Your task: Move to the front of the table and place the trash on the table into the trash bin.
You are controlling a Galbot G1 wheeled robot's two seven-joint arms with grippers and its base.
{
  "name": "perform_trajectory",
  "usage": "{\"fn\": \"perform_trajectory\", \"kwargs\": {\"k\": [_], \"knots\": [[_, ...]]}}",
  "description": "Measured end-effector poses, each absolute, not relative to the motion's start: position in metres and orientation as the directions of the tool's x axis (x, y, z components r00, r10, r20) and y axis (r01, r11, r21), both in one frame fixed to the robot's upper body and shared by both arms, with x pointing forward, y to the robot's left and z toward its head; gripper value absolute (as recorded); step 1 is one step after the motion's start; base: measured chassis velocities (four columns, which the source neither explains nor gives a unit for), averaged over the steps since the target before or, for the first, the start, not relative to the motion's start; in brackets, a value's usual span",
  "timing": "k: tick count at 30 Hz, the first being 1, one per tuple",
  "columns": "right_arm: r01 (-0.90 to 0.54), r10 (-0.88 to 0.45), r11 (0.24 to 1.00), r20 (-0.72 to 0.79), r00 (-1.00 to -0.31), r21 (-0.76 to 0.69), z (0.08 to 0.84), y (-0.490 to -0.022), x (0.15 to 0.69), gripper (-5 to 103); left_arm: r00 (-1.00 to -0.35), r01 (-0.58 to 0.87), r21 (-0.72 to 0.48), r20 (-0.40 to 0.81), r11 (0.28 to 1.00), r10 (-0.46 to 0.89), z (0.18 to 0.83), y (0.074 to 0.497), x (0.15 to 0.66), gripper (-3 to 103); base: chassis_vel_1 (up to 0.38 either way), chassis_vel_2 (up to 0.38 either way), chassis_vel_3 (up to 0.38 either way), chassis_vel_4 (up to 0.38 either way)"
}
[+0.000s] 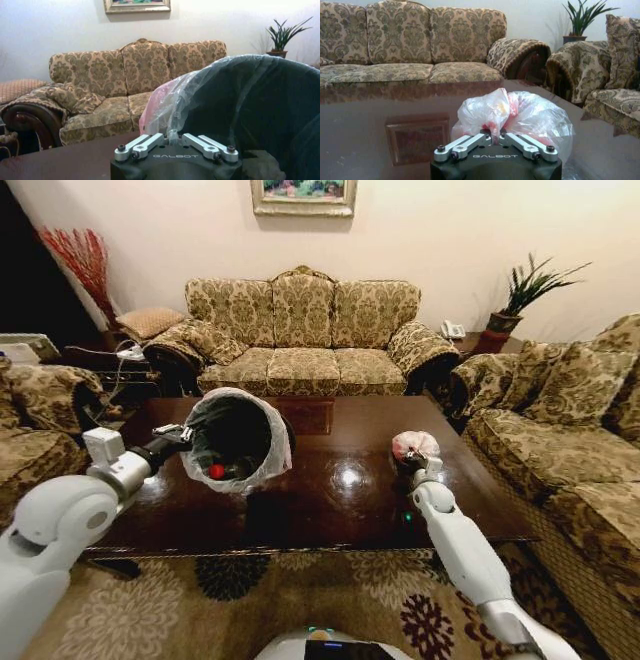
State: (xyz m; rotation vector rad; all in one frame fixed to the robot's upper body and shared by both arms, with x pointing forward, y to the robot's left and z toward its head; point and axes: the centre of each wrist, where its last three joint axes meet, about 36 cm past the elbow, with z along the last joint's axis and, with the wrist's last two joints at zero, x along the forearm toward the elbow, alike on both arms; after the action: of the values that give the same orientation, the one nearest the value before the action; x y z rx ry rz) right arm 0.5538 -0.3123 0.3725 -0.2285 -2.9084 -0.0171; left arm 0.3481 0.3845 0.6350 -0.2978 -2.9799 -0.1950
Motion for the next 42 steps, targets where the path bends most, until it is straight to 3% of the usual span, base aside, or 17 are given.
{"fn": "perform_trajectory", "kwargs": {"k": [7,11,14,15,16,17,19,20,23,24,27,28,31,32,35,42], "knots": [[0.151,0.146,0.988,0.182,-0.972,0.014,0.389,-0.31,0.547,0,-0.971,0.206,0.117,0.152,0.972,0.187,0.636,0.384,0.348,0,0.0,0.0,0.0,0.0],[0.097,0.095,0.995,0.06,-0.994,0.036,0.413,-0.302,0.538,0,-0.97,0.206,0.118,0.153,0.971,0.187,0.636,0.385,0.349,0,0.0,0.0,0.0,0.0],[-0.116,-0.105,0.992,-0.189,-0.976,0.046,0.453,-0.281,0.522,0,-0.971,0.2,0.116,0.159,0.973,0.181,0.634,0.387,0.35,0,0.0,0.0,0.0,0.0],[-0.116,-0.105,0.992,-0.189,-0.976,0.046,0.453,-0.281,0.522,0,-0.971,0.2,0.116,0.159,0.973,0.181,0.634,0.387,0.35,0,0.0,0.0,0.0,0.0],[-0.247,-0.22,0.967,-0.289,-0.932,0.061,0.483,-0.262,0.509,0,-0.97,0.2,0.114,0.164,0.973,0.18,0.632,0.386,0.35,0,0.0,0.0,0.0,0.0],[-0.247,-0.22,0.967,-0.289,-0.932,0.061,0.483,-0.262,0.509,0,-0.97,0.2,0.114,0.164,0.973,0.18,0.632,0.386,0.35,0,0.0,0.0,0.0,0.0],[-0.475,-0.399,0.875,-0.411,-0.82,0.098,0.534,-0.231,0.48,0,-0.967,0.206,0.109,0.173,0.973,0.185,0.629,0.385,0.351,0,0.0,0.0,0.0,0.0],[-0.475,-0.399,0.875,-0.411,-0.82,0.098,0.534,-0.231,0.48,0,-0.967,0.206,0.109,0.173,0.973,0.185,0.629,0.385,0.351,0,0.0,0.0,0.0,0.0],[-0.753,-0.615,0.646,-0.499,-0.611,0.125,0.587,-0.199,0.446,0,-0.964,0.213,0.117,0.188,0.97,0.189,0.628,0.384,0.353,0,0.0,0.0,0.0,0.0],[-0.753,-0.615,0.646,-0.499,-0.611,0.125,0.587,-0.199,0.446,0,-0.964,0.213,0.117,0.188,0.97,0.189,0.628,0.384,0.353,0,0.0,0.0,0.0,0.0],[-0.89,-0.738,0.428,-0.507,-0.446,0.159,0.613,-0.178,0.429,0,-0.959,0.229,0.13,0.2,0.965,0.2,0.629,0.382,0.356,0,0.0,0.0,0.0,0.0],[-0.89,-0.738,0.428,-0.507,-0.446,0.159,0.613,-0.178,0.429,0,-0.959,0.229,0.13,0.2,0.965,0.2,0.629,0.382,0.356,0,0.0,0.0,0.0,0.0],[-0.955,-0.817,0.211,-0.499,-0.289,0.208,0.628,-0.158,0.412,0,-0.959,0.23,0.141,0.2,0.963,0.2,0.628,0.382,0.362,0,0.0,0.0,0.0,0.0],[-0.955,-0.817,0.211,-0.499,-0.289,0.208,0.628,-0.158,0.412,0,-0.959,0.23,0.141,0.2,0.963,0.2,0.628,0.382,0.362,0,0.0,0.0,0.0,0.0],[-0.965,-0.86,0.094,-0.467,-0.203,0.246,0.626,-0.145,0.403,0,-0.959,0.238,0.144,0.193,0.961,0.208,0.628,0.382,0.367,0,0.0,0.0,0.0,0.0],[-0.959,-0.909,0.105,-0.365,-0.2,0.265,0.599,-0.133,0.409,0,-0.959,0.253,0.127,0.165,0.959,0.231,0.633,0.38,0.366,0,0.0,0.0,0.0,0.0]]}}
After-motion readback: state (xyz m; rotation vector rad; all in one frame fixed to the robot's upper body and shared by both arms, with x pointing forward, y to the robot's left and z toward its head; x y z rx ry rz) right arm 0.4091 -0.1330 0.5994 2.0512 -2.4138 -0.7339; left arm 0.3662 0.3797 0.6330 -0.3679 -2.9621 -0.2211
